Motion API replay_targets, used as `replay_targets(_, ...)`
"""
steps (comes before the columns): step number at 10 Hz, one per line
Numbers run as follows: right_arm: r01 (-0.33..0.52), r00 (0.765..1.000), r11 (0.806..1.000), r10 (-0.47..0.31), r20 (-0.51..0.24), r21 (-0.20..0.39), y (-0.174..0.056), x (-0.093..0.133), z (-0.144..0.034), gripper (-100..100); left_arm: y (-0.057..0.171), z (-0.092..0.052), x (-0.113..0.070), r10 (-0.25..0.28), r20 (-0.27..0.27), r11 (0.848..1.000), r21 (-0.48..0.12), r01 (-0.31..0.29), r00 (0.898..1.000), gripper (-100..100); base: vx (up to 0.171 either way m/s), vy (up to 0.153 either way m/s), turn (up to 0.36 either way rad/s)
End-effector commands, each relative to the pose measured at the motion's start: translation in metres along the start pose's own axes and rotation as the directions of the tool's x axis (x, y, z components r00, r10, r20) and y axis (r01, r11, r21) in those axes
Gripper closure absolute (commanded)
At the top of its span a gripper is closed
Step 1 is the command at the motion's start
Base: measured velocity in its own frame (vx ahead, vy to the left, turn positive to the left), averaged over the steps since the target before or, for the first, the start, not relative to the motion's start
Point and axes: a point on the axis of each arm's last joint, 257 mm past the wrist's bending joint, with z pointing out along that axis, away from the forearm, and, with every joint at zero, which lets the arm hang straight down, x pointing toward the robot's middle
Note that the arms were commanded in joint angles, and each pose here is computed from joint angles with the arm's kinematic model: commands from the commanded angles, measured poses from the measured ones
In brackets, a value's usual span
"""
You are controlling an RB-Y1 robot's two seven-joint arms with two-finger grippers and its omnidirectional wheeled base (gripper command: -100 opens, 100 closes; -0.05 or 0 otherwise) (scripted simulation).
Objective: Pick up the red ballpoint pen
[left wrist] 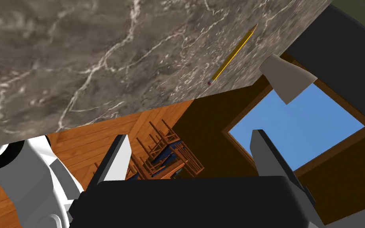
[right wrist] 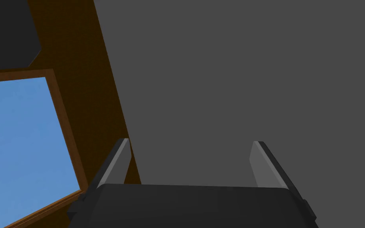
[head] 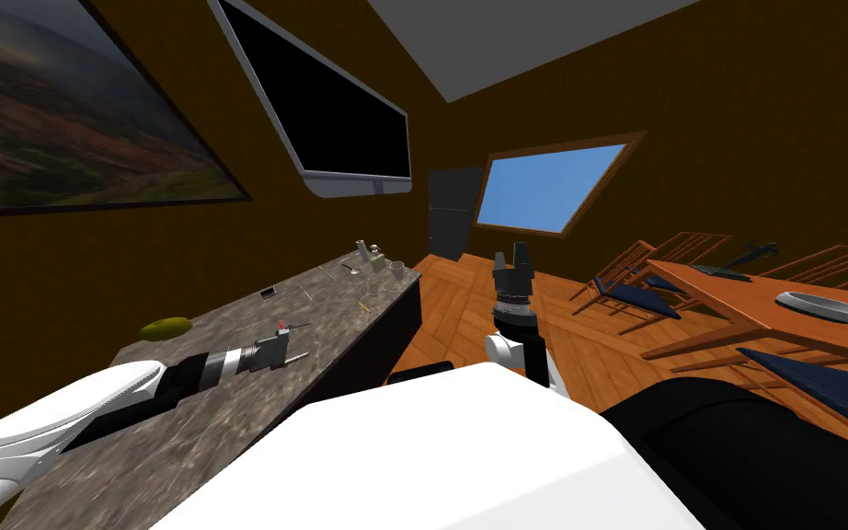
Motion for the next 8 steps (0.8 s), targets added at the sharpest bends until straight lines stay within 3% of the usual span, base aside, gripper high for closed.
replay_targets(1,0.000,1.000,1.000,0.000,0.000,0.000,0.000,0.000,0.000,0,-0.015,-0.013,0.023,0.041,-0.061,0.997,0.074,-0.037,0.997,-100,0.024,0.005,-0.248)
replay_targets(2,0.000,1.000,1.000,0.000,0.000,0.000,0.000,0.000,0.000,0,-0.020,-0.014,0.027,0.051,-0.075,0.995,0.092,-0.044,0.996,-100,0.020,0.009,-0.148)
replay_targets(3,0.000,1.000,1.000,0.000,0.000,0.000,0.000,0.000,0.000,0,-0.033,-0.028,0.044,0.082,-0.116,0.986,0.155,-0.064,0.990,-100,0.020,0.003,-0.211)
replay_targets(4,0.000,1.000,1.000,0.000,0.000,0.000,0.000,0.000,0.000,0,-0.037,-0.029,0.047,0.093,-0.125,0.983,0.172,-0.071,0.988,-100,0.018,0.005,-0.152)
replay_targets(5,0.000,1.000,1.000,0.000,0.000,0.000,0.000,0.000,0.000,0,-0.051,-0.045,0.064,0.123,-0.162,0.968,0.236,-0.083,0.979,-100,0.023,0.006,-0.248)
replay_targets(6,0.000,1.000,1.000,0.000,0.000,0.000,0.000,0.000,0.000,0,-0.054,-0.046,0.066,0.132,-0.169,0.964,0.250,-0.087,0.977,-100,0.017,0.014,-0.129)
replay_targets(7,0.000,1.000,1.000,0.000,0.000,0.000,0.000,0.000,0.000,0,-0.068,-0.062,0.081,0.162,-0.198,0.945,0.314,-0.094,0.967,-100,0.019,0.014,-0.226)
replay_targets(8,0.000,1.000,1.000,0.000,0.000,0.000,0.000,0.000,0.000,0,-0.071,-0.064,0.084,0.168,-0.205,0.941,0.326,-0.095,0.964,-100,0.016,0.018,-0.127)
